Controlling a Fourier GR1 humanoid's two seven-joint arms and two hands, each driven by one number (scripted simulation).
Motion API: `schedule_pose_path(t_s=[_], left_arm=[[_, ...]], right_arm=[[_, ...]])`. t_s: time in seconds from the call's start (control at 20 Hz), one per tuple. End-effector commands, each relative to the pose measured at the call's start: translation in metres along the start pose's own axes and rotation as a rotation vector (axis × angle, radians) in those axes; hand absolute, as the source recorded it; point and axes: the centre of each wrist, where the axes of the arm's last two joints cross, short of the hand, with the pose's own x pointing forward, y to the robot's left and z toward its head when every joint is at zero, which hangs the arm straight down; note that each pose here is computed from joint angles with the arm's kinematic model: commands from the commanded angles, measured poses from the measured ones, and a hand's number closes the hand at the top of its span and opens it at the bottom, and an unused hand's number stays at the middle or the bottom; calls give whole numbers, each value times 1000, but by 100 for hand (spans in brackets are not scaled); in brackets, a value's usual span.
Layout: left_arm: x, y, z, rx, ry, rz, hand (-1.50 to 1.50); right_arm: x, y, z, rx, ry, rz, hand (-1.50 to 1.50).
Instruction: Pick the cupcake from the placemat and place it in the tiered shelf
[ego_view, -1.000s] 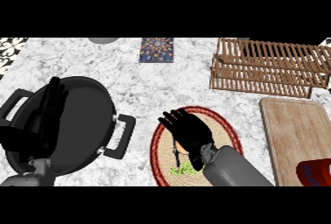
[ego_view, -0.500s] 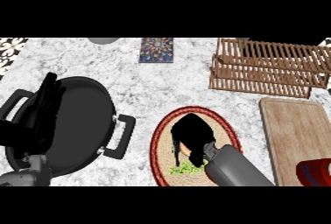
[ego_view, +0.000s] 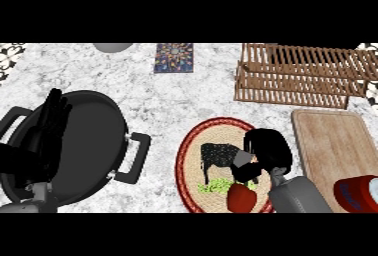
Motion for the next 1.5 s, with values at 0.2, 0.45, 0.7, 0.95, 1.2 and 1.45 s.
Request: schedule_pose_path(t_s=[0.2, 0.45, 0.7, 0.95, 1.2, 1.45], left_arm=[[-14, 3, -1, -9, -10, -11, 0], [4, -8, 3, -16, -15, 3, 0], [17, 1, 2, -18, -11, -9, 0], [0, 0, 7, -30, -12, 3, 0], [2, -3, -7, -15, -11, 5, 0], [0, 9, -4, -32, -18, -6, 0]], right_arm=[[0, -35, 51, -86, 49, -244, 150], [18, -76, 88, -286, -2, -475, 150], [16, -136, 130, -505, 59, -616, 150], [5, -166, 161, -612, 185, -560, 150], [-39, -191, 147, -651, 207, -528, 150], [-37, -220, 131, -708, 229, -576, 150]])
